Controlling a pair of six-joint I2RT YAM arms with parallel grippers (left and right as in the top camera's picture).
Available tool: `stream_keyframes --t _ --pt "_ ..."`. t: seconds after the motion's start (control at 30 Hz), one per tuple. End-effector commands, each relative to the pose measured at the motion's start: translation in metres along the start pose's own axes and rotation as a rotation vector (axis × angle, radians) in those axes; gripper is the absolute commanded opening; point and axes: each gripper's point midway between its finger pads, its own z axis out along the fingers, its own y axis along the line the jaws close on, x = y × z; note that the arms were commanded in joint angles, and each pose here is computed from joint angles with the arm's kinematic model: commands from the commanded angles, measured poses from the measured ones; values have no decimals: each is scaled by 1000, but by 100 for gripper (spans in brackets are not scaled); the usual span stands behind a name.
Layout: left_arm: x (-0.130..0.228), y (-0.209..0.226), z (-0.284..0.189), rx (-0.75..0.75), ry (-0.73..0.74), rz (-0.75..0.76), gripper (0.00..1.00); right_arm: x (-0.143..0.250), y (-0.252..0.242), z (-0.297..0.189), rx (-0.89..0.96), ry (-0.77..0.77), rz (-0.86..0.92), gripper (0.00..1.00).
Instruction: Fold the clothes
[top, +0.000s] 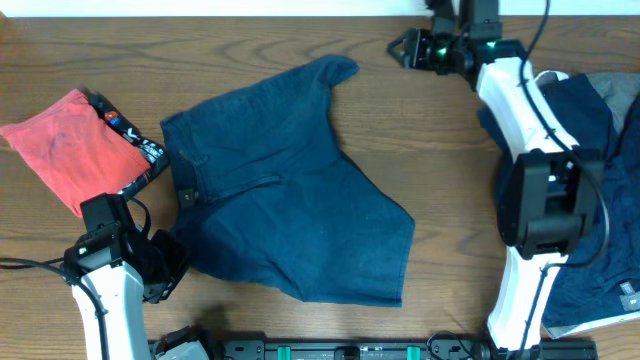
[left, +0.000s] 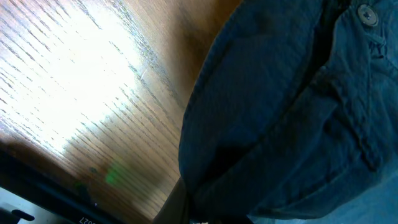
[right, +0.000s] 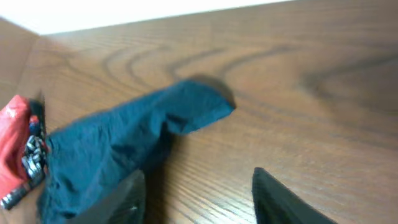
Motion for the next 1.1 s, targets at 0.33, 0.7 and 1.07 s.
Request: stream_keyframes --t 0.33,0.7,1.07 --pt "-3 3 -2 -11 -16 4 7 81 12 132 -100 104 11 70" --pt "-2 3 -2 -11 -15 4 7 94 10 186 -115 3 38 85" --pt "-2 3 -2 -11 -15 4 7 84 87 187 -376 -83 -105 91"
